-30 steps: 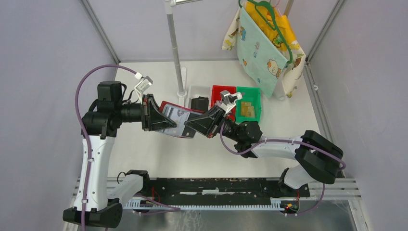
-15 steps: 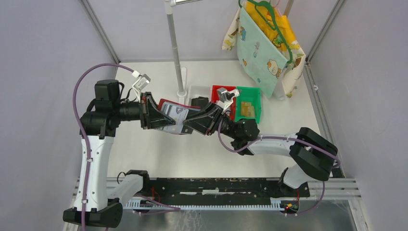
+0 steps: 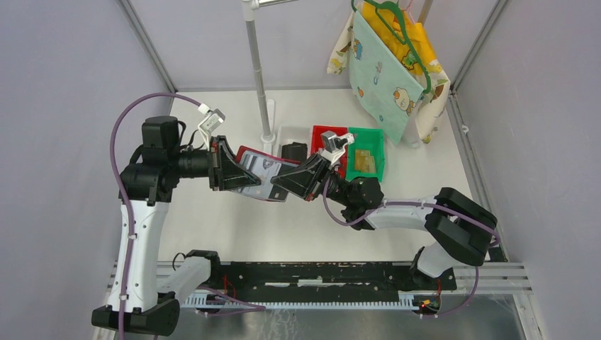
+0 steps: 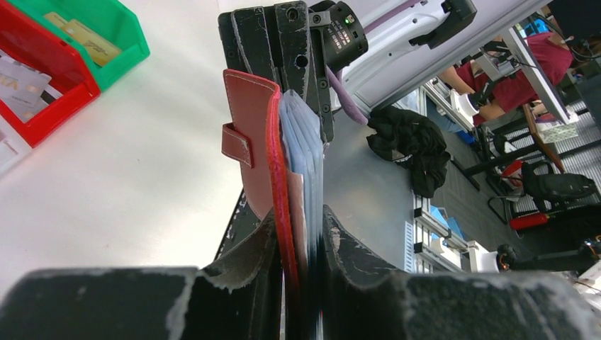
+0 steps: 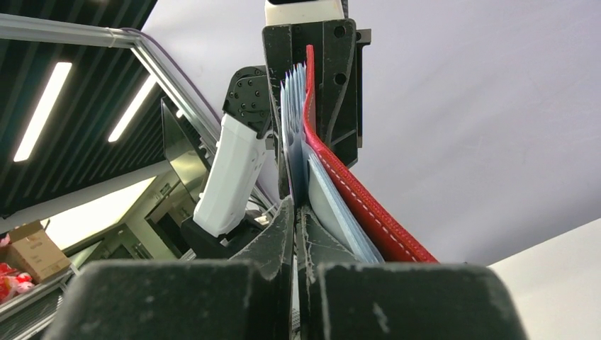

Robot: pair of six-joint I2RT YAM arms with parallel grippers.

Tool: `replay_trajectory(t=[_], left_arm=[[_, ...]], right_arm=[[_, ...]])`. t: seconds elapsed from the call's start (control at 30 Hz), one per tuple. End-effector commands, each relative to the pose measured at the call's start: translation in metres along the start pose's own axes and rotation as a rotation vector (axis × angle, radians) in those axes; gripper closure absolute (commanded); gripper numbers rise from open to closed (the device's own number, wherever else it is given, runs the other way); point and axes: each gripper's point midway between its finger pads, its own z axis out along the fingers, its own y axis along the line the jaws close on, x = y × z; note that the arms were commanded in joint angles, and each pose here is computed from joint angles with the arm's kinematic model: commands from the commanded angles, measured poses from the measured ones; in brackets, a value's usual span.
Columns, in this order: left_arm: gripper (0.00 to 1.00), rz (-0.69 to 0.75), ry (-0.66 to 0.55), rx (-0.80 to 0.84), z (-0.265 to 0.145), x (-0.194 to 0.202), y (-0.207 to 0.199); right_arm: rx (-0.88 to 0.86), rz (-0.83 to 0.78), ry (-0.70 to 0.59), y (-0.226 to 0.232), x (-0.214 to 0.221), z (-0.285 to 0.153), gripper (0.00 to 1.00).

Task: Take the credit cards out of the card holder
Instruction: Remove the credit card from the card holder, then place the credit card in the storage box.

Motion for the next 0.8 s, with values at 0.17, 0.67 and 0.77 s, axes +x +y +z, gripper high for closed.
replay_trajectory(t=[0.17,0.67,0.77], left_arm=[[0.79,0.058,-0.043,0.023,-0.003,-0.019,-0.016],[0.89,0.061,-0.127,-0.386,-0.012,-0.03,0.062],[0.88,0.045,-0.103,-0.532,-0.021,-0.023,0.096]], right_arm=[[-0.102,-0.04,-0.101,0.037,-0.029,-0.032,1.0],[-0.06,-0.055,-0.121,0.033,-0.054,-0.061,1.0],[-0.029,-0.063,-0.133,0.028,-0.065,-0.075,1.0]])
